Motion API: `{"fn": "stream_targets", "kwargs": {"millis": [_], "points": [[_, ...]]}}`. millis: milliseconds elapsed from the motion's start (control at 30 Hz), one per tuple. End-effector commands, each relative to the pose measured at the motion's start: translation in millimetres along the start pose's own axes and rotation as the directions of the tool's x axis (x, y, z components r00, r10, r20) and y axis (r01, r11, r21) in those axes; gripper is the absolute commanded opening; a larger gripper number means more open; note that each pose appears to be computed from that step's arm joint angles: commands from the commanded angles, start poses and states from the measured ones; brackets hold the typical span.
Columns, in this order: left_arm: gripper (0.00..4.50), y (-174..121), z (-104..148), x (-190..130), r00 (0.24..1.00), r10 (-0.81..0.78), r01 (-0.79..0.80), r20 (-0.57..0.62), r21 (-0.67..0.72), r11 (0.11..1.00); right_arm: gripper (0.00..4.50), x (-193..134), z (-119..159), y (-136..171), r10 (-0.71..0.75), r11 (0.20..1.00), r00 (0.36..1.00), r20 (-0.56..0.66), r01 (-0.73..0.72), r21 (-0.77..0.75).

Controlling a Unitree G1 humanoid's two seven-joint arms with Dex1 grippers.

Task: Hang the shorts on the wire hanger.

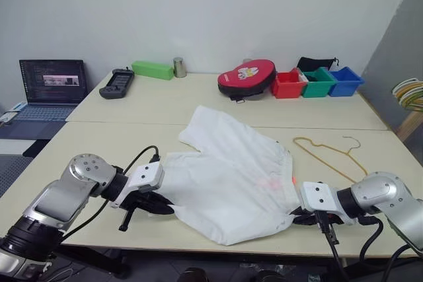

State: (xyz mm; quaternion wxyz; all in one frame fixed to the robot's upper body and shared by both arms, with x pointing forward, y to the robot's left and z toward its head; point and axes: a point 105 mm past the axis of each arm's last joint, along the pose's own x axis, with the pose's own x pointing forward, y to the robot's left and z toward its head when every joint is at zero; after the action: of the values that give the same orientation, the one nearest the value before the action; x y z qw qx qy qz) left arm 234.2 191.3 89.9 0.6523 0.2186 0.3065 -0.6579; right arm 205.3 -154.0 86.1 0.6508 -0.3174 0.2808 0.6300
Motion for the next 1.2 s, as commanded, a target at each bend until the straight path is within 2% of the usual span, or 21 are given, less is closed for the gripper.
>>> {"fn": "stream_targets", "kwargs": {"millis": [33, 133, 200, 267, 333, 400, 467, 533, 600, 667, 700, 733, 767, 833, 867, 900, 967, 1000, 1033, 1133, 1200], "points": [[0.02, -2.7, 7.0, -2.0, 1.000, -0.014, 0.013, 0.024, 0.014, 1.000, 0.08, -9.2, 10.1, 0.5, -0.008, 1.000, 1.000, 0.013, 0.008, -0.023], [0.02, -0.3, 13.1, 7.7, 0.998, -0.052, 0.051, 0.031, 0.027, 0.998, 0.08, -2.9, 12.9, -15.9, -0.051, 0.999, 0.997, 0.050, 0.051, 0.016], [0.02, 18.7, 21.5, 12.0, 1.000, -0.013, 0.010, 0.028, 0.095, 0.995, 0.08, -1.5, 13.4, -40.8, -0.120, 0.992, 0.991, 0.064, 0.117, 0.040], [0.02, 72.2, 32.9, 6.5, 0.979, 0.198, -0.203, 0.047, 0.133, 0.970, 0.08, -7.8, 13.5, -80.1, -0.240, 0.971, 0.969, 0.061, 0.240, 0.018], [0.02, 133.5, 52.2, -13.8, 0.883, 0.461, -0.469, 0.085, 0.147, 0.871, 0.08, -23.4, 19.1, -135.8, -0.439, 0.899, 0.896, 0.072, 0.439, 0.016], [0.02, 177.4, 78.7, -46.8, 0.715, 0.684, -0.699, 0.148, 0.131, 0.703, 0.08, -48.1, 30.0, -185.8, -0.632, 0.773, 0.770, 0.089, 0.634, 0.007], [0.02, 206.7, 108.7, -95.1, 0.449, 0.868, -0.893, 0.211, 0.085, 0.441, 0.08, -88.4, 51.5, -234.0, -0.837, 0.537, 0.531, 0.133, 0.844, 0.012], [0.02, 216.6, 140.6, -159.7, 0.076, 0.959, -0.997, 0.272, 0.020, 0.073, 0.08, -141.0, 85.2, -263.6, -0.954, 0.208, 0.203, 0.220, 0.978, -0.002], [0.02, 203.7, 167.4, -223.9, -0.264, 0.907, -0.964, 0.326, -0.090, -0.248, 0.08, -182.6, 118.0, -268.8, -0.944, -0.045, -0.051, 0.326, 0.999, 0.026], [0.02, 181.3, 183.7, -271.8, -0.489, 0.795, -0.872, 0.359, -0.185, -0.452, 0.08, -203.2, 144.1, -262.9, -0.885, -0.178, -0.188, 0.426, 0.982, 0.066], [0.02, 172.2, 189.0, -285.6, -0.545, 0.749, -0.837, 0.377, -0.200, -0.509, 0.08, -204.9, 154.3, -258.2, -0.851, -0.209, -0.222, 0.475, 0.975, 0.081], [0.02, 169.0, 191.9, -289.0, -0.555, 0.733, -0.829, 0.394, -0.182, -0.529, 0.08, -202.2, 160.2, -254.3, -0.826, -0.218, -0.232, 0.514, 0.972, 0.088], [0.02, 167.7, 193.4, -289.7, -0.555, 0.726, -0.826, 0.405, -0.165, -0.539, 0.08, -200.1, 163.2, -251.9, -0.809, -0.224, -0.238, 0.537, 0.970, 0.093], [0.02, 178.8, 184.8, -270.0, -0.466, 0.784, -0.882, 0.409, -0.147, -0.448, 0.08, -173.1, 156.2, -244.7, -0.795, -0.167, -0.175, 0.581, 0.984, 0.068], [0.02, 187.9, 175.0, -251.4, -0.382, 0.831, -0.923, 0.404, -0.132, -0.361, 0.08, -150.1, 144.3, -242.3, -0.813, -0.090, -0.100, 0.573, 0.995, 0.046], [0.02, 198.7, 162.0, -226.1, -0.256, 0.887, -0.967, 0.383, -0.093, -0.239, 0.08, -128.2, 131.6, -238.8, -0.830, -0.010, -0.025, 0.557, 0.999, 0.031], [0.02, 212.7, 126.1, -162.3, 0.086, 0.947, -0.996, 0.308, -0.005, 0.092, 0.08, -78.4, 104.4, -225.8, -0.845, 0.216, 0.199, 0.496, 0.976, -0.025], [0.02, 212.7, 115.8, -146.3, 0.178, 0.941, -0.983, 0.287, 0.012, 0.182, 0.08, -65.5, 98.5, -219.5, -0.838, 0.278, 0.262, 0.479, 0.960, -0.039], [0.02, 207.1, 97.7, -121.1, 0.328, 0.908, -0.944, 0.259, 0.056, 0.325, 0.08, -46.0, 84.7, -207.4, -0.823, 0.376, 0.366, 0.435, 0.924, -0.067], [0.02, 174.0, 52.7, -66.8, 0.650, 0.744, -0.759, 0.154, 0.160, 0.631, 0.08, -11.9, 56.9, -174.8, -0.759, 0.569, 0.563, 0.326, 0.818, -0.089], [0.02, 144.5, 31.2, -44.7, 0.773, 0.629, -0.633, 0.087, 0.170, 0.755, 0.08, 0.8, 44.7, -155.1, -0.710, 0.657, 0.652, 0.265, 0.749, -0.085]]}}
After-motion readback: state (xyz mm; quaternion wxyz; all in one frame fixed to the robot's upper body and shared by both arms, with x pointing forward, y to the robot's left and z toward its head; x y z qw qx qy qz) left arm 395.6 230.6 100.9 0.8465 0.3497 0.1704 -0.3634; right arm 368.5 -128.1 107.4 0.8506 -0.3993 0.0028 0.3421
